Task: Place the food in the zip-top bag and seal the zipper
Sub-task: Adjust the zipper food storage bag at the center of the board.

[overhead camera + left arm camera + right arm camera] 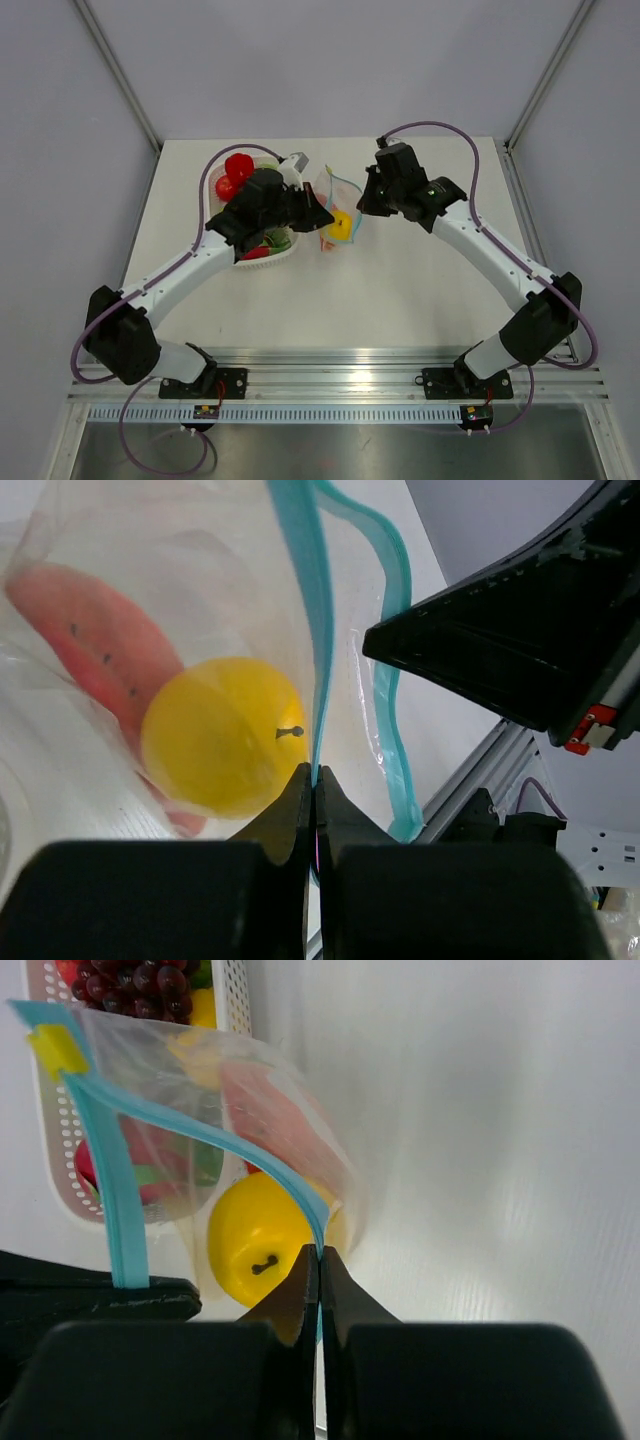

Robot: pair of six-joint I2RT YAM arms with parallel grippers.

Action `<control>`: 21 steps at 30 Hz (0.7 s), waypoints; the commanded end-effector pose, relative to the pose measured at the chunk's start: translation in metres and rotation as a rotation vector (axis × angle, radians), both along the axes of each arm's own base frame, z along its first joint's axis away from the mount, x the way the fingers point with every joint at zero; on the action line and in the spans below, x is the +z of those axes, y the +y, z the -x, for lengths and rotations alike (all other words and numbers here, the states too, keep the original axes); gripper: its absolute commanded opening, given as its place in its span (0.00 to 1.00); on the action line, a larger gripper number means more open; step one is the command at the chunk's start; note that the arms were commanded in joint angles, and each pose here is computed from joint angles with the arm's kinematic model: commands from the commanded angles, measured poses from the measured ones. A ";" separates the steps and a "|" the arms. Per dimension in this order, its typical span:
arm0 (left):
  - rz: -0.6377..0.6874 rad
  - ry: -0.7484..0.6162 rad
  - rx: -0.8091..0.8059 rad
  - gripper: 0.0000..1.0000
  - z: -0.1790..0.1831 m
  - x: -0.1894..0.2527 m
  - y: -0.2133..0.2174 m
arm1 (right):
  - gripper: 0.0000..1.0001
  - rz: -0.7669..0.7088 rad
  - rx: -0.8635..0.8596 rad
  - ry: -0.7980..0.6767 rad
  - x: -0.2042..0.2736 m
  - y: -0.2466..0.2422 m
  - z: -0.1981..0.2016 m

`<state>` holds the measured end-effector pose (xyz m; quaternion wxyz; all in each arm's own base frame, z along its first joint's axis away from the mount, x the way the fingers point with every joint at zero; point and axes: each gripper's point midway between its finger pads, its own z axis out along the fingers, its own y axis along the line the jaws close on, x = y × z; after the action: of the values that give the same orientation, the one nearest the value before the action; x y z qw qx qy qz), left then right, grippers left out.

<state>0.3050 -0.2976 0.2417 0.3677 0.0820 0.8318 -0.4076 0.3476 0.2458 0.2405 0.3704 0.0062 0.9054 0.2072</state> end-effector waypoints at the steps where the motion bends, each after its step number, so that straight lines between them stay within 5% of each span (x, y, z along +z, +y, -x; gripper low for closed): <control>1: 0.018 0.025 -0.032 0.00 -0.005 -0.010 -0.014 | 0.00 0.023 -0.024 -0.039 0.004 -0.011 0.001; 6: -0.093 0.185 -0.042 0.00 -0.017 -0.091 -0.021 | 0.00 0.169 -0.060 0.139 -0.084 -0.024 0.002; 12: -0.080 0.168 -0.072 0.00 -0.010 -0.086 -0.024 | 0.00 0.159 -0.071 0.131 -0.088 -0.028 0.007; 13: -0.092 0.151 -0.064 0.04 -0.012 -0.083 -0.021 | 0.00 0.159 -0.066 0.117 -0.084 -0.028 0.006; 15: -0.117 0.124 -0.062 0.32 -0.012 -0.067 -0.016 | 0.00 0.149 -0.053 0.098 -0.073 -0.025 0.004; 18: -0.165 0.053 -0.043 0.53 -0.016 -0.039 -0.004 | 0.00 0.126 -0.030 0.091 -0.065 -0.020 0.005; 21: -0.211 -0.013 0.000 0.60 -0.020 -0.016 0.013 | 0.00 0.088 -0.018 0.089 -0.061 -0.015 0.007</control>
<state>0.3156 -0.2995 0.1665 0.2883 0.1039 0.8913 -0.3341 0.3311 0.2230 0.1429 0.2907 0.0058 0.9485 0.1253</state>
